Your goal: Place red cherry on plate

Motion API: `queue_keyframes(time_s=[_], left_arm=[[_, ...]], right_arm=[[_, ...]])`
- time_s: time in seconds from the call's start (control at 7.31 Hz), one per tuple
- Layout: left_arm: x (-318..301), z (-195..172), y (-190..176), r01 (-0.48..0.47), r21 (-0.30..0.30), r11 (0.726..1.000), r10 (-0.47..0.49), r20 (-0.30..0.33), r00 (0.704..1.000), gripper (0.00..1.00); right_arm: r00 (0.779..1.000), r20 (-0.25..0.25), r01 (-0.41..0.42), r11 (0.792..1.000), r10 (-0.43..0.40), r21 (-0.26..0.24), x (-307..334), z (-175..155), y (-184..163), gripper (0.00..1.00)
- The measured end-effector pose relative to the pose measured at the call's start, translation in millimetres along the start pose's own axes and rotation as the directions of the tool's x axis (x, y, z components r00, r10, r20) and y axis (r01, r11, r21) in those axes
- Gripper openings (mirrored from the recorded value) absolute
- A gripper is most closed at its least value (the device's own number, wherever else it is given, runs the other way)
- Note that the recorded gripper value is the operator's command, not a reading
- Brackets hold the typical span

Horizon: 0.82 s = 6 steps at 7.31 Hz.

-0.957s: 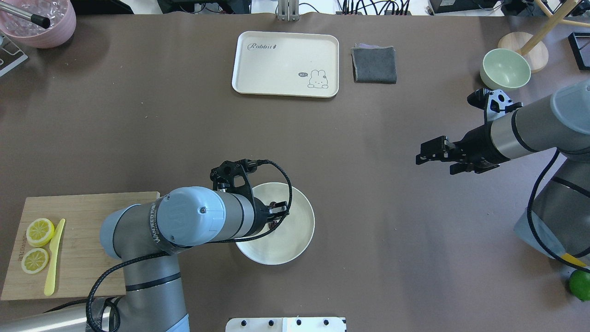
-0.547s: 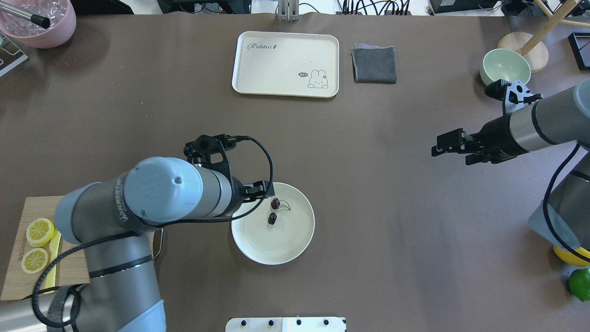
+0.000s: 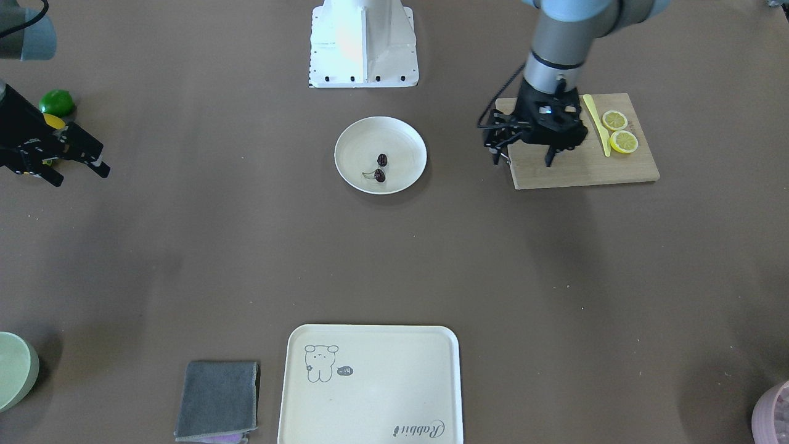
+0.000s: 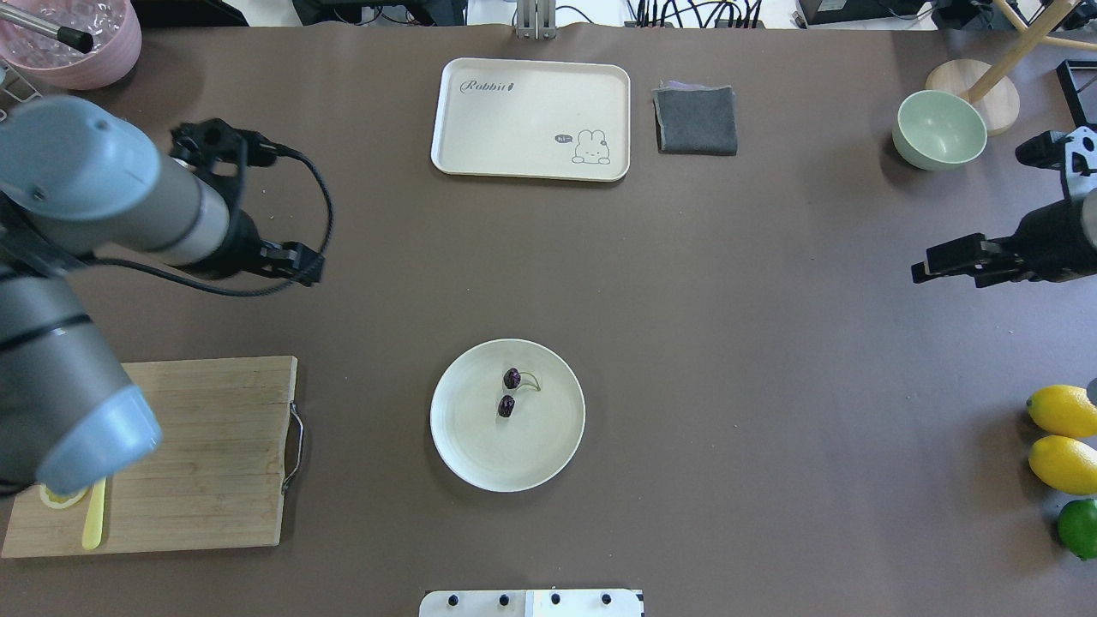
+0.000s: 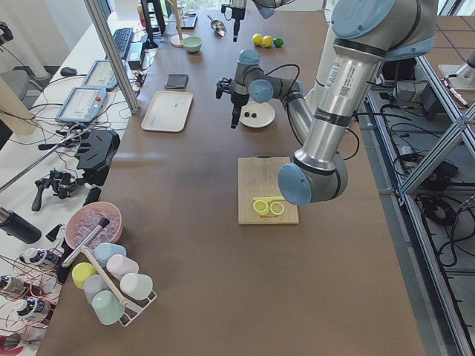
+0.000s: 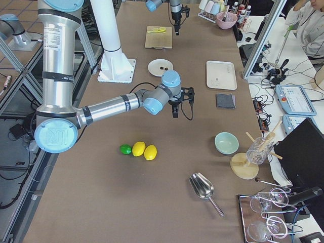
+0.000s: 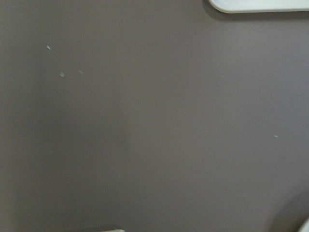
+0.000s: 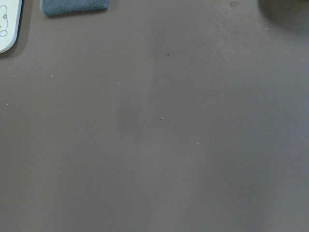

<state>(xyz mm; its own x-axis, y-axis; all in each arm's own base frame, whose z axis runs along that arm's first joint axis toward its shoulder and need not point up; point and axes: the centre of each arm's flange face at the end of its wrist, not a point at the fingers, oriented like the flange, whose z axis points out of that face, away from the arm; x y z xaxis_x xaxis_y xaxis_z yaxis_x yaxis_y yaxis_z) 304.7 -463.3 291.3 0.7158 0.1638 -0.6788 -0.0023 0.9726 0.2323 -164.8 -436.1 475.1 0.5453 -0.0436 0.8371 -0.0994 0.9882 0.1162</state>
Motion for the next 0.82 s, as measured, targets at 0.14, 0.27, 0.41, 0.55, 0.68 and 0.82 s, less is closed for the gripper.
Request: queue_keyframes(time_s=[0.14,0.27,0.41,0.55,0.68,0.82], left_arm=[[-77,-19,-20,-0.068,-0.038,0.997,0.068,-0.025,0.997,0.98],[-159,-27,-22,-0.117,-0.064,0.991,0.116,-0.024,0.993,0.98],[-241,-35,-18,-0.150,-0.076,0.986,0.151,-0.002,0.989,0.98],[-313,-39,-13,-0.189,-0.090,0.978,0.192,0.021,0.981,0.98],[-373,-38,-2,-0.219,-0.111,0.969,0.223,0.033,0.974,0.98],[-415,-38,15,-0.216,-0.128,0.968,0.222,0.041,0.974,0.98]], right_arm=[[0.999,-0.019,0.032,0.999,-0.032,-0.007,29,-12,3,1.00],[0.997,-0.049,0.063,0.998,-0.064,-0.010,55,-25,2,1.00],[0.991,-0.091,0.098,0.995,-0.098,-0.014,83,-43,-3,1.00],[0.983,-0.129,0.129,0.991,-0.130,-0.021,109,-62,-8,1.00],[0.976,-0.155,0.152,0.988,-0.154,-0.029,131,-78,-8,1.00],[0.972,-0.170,0.162,0.986,-0.165,-0.033,146,-88,-6,1.00]])
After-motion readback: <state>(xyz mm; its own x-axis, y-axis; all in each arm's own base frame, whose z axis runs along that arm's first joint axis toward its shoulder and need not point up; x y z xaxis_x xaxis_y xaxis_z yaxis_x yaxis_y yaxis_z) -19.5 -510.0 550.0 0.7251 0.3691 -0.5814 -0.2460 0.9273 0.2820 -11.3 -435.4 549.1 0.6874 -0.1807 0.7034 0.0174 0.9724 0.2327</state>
